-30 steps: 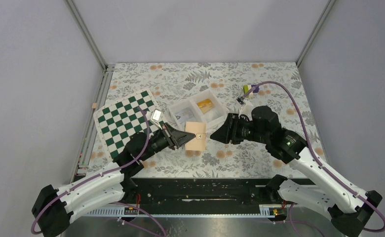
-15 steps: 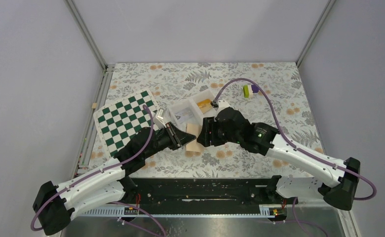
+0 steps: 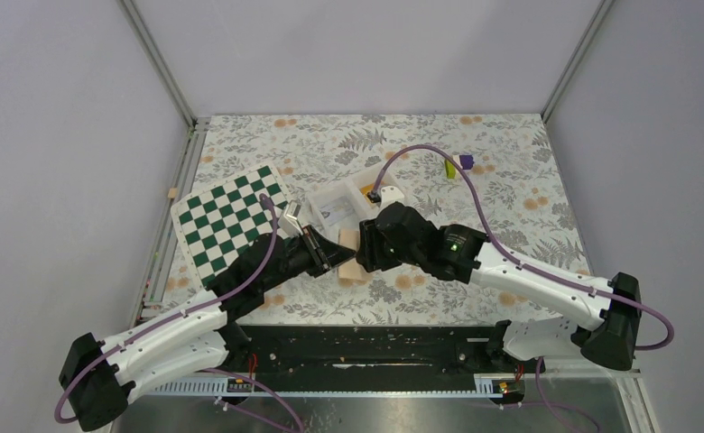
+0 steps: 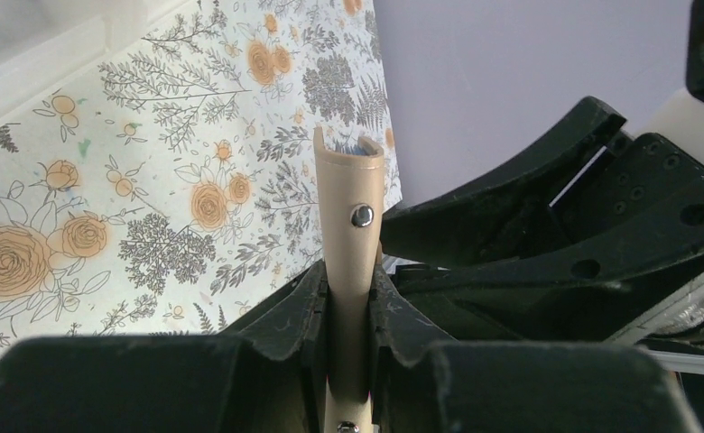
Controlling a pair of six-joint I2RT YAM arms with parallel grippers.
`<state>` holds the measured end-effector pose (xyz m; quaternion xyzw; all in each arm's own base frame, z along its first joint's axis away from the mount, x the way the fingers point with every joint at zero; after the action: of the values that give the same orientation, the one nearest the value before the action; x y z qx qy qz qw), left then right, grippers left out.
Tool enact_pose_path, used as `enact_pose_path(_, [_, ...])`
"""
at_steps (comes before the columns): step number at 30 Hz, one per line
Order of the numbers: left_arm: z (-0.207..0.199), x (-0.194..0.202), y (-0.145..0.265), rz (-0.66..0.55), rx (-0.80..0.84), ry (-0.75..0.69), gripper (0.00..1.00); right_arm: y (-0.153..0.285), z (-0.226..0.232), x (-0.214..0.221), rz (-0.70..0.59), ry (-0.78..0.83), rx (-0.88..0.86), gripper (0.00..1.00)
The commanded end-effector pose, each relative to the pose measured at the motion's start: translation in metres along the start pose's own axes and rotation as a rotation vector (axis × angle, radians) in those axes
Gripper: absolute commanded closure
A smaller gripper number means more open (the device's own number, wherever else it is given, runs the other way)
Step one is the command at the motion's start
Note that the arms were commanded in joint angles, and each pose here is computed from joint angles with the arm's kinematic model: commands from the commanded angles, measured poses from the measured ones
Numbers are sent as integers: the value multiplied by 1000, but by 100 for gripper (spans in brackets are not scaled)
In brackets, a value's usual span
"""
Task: Take the credit cards out of the card holder
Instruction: Open the card holder.
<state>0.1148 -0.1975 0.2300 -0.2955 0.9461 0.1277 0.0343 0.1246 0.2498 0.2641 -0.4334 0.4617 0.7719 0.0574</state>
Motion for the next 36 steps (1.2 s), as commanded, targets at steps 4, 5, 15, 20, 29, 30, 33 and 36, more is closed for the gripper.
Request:
enact_pose_path(4, [-31,1,6,18,150,20,100,-1,-3,-5,-28,63,167,63])
enact_pose_path(5, [-31,0,7,14,148,18,100,-1,-4,-5,-27,68,183,67])
enact_pose_path(15, [-23,-1,5,-5,93,5,100,-4,-5,-1,-39,70,170,100])
enact_pose_path(20, [-14,-4,8,-57,30,-35,100,3,-10,0,-61,73,189,100])
enact_pose_path(29, [-21,-3,22,-58,181,-117,100,7,-38,18,-44,-1,102,75])
enact_pose_path(30, [-23,-2,23,-45,220,-132,100,9,-40,19,-53,-15,63,71])
enact_pose_path(33, [-27,0,29,-16,250,-207,100,24,-36,19,-145,5,-80,50])
enact_pose_path(36, [-32,1,36,14,268,-283,100,43,-32,18,-204,58,-233,38])
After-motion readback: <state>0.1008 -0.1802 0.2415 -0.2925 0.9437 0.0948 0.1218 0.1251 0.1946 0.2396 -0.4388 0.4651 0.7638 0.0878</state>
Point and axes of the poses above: each gripper's point midway between its finger pads, its own y axis back along the fingers, its own z axis along the line the jaws close on, x = y × z, the point moved 10 cm from there along y, back along the fingers, and after that the axes turned 14 degrees about y, right-handed, at the moved point
